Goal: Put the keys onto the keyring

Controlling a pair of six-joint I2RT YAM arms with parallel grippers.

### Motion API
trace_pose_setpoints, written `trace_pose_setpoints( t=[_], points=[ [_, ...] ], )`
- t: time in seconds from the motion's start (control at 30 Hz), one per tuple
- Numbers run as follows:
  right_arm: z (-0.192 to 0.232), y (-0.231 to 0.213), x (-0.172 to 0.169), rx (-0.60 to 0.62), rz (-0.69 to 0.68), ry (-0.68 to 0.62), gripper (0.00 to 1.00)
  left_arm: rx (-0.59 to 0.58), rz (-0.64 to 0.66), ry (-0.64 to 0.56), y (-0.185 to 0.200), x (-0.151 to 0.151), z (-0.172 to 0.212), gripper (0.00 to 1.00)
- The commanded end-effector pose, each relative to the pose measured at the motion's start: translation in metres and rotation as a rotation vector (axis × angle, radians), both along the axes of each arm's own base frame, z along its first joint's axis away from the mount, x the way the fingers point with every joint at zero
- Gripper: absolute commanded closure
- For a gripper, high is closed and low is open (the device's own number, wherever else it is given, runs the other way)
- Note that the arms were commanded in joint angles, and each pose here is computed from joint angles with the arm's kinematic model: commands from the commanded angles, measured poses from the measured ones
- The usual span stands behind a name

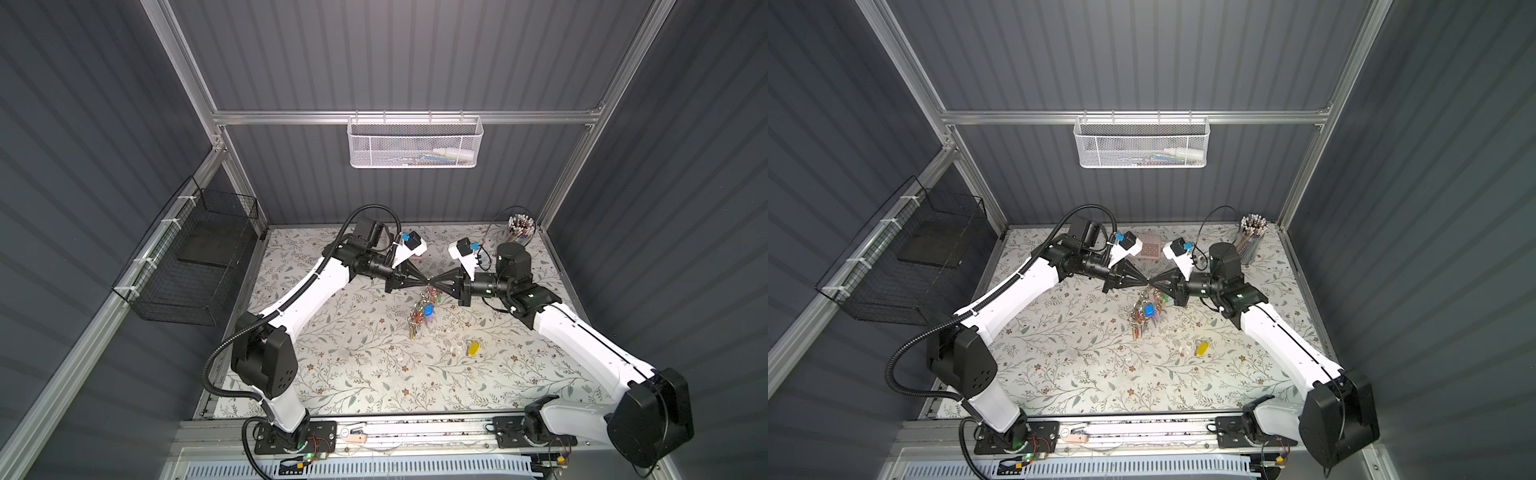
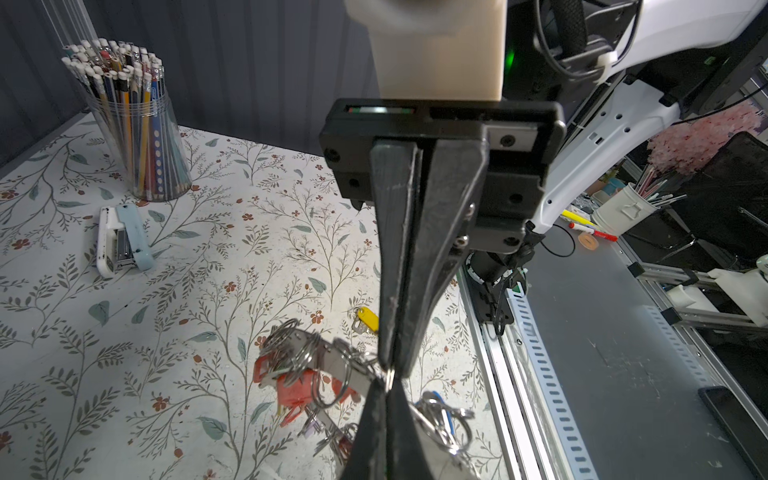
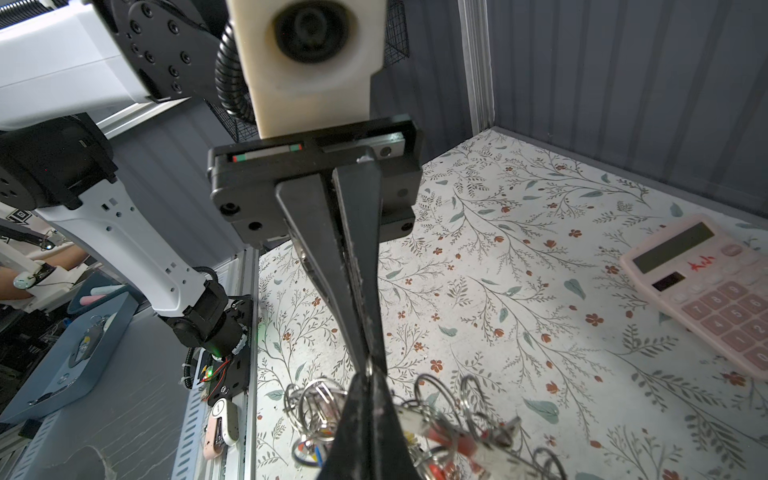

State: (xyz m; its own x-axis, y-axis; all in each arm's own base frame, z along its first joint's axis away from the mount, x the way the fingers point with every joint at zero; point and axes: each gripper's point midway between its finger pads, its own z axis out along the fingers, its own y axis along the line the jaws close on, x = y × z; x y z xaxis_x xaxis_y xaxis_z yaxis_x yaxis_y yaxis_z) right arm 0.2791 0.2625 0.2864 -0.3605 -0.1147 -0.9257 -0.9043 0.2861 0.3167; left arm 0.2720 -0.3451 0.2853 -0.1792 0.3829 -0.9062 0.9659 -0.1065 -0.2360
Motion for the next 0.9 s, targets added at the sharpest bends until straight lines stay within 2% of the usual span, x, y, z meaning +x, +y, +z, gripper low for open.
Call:
trace_pose_setpoints(
  t=[0.0,0.03,0.2,0.3,0.53,0.63,0.87],
  points=[
    [0.027,0.003,0.000,0.047,0.015,-0.080,1.00,0.000,0.012,-0.019,0.000,-0.003,0.007,1.00],
    [0.028,0.003,0.000,0.051,0.013,-0.080,1.00,-0.008,0.019,-0.022,-0.001,-0.002,0.007,1.00],
    [0.042,-0.004,-0.002,0.093,-0.013,-0.087,0.72,-0.088,0.058,-0.042,0.000,-0.004,0.023,1.00],
    [0.050,-0.013,-0.001,0.119,-0.074,-0.098,0.64,-0.139,0.072,-0.033,0.002,-0.010,0.026,1.00],
    [0.055,-0.030,-0.009,0.196,-0.146,-0.074,0.60,-0.265,0.130,-0.017,0.005,-0.014,0.046,1.00],
    [0.053,-0.033,-0.012,0.208,-0.152,-0.061,0.55,-0.340,0.167,-0.003,0.005,-0.015,0.053,1.00],
    [0.047,-0.029,-0.014,0.210,-0.118,-0.025,0.55,-0.495,0.263,-0.006,0.005,-0.019,0.065,1.00]
  ],
)
